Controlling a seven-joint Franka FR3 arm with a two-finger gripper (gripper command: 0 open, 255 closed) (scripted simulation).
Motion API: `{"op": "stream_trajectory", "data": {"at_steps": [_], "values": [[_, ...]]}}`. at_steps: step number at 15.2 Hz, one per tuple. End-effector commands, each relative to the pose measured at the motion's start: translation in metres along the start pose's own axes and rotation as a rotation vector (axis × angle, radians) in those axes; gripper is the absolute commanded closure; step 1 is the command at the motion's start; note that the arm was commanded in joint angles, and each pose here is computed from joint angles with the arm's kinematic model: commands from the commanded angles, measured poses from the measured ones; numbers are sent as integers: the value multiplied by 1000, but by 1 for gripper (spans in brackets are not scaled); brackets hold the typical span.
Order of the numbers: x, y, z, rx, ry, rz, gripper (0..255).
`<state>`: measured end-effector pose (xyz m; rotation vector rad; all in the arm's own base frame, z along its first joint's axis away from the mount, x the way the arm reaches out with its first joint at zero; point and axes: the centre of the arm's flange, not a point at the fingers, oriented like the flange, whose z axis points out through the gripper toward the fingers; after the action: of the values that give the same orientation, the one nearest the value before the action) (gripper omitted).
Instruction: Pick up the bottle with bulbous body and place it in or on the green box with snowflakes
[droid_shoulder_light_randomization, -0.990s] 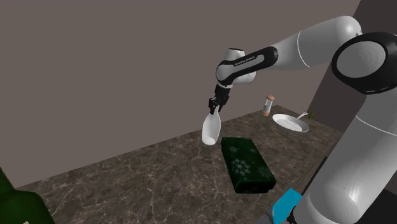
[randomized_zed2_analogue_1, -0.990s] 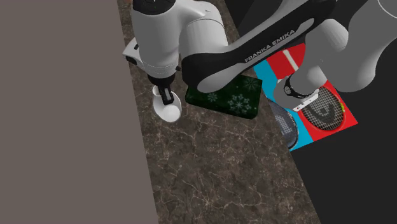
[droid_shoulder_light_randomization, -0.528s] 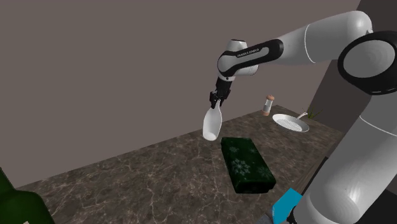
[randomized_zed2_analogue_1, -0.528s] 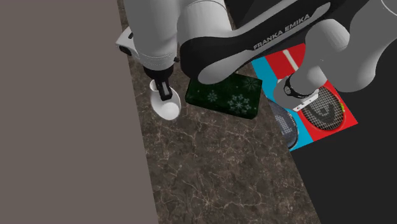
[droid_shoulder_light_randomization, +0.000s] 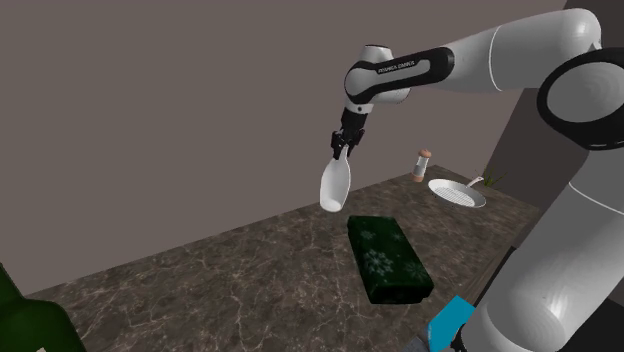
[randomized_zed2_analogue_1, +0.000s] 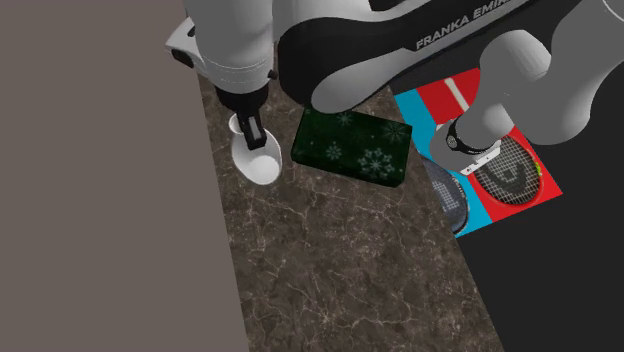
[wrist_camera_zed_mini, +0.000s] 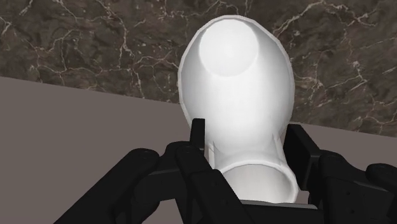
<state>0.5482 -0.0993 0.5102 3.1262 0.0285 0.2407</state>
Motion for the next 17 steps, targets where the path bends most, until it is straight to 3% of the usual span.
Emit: {"op": "stream_trajectory", "data": {"at_steps": [1, 15, 17], "values": [[1, 0, -11, 0, 0, 0, 255], [11, 1, -80, 0, 0, 0, 255], [-11, 0, -93, 0, 0, 0, 255]]}}
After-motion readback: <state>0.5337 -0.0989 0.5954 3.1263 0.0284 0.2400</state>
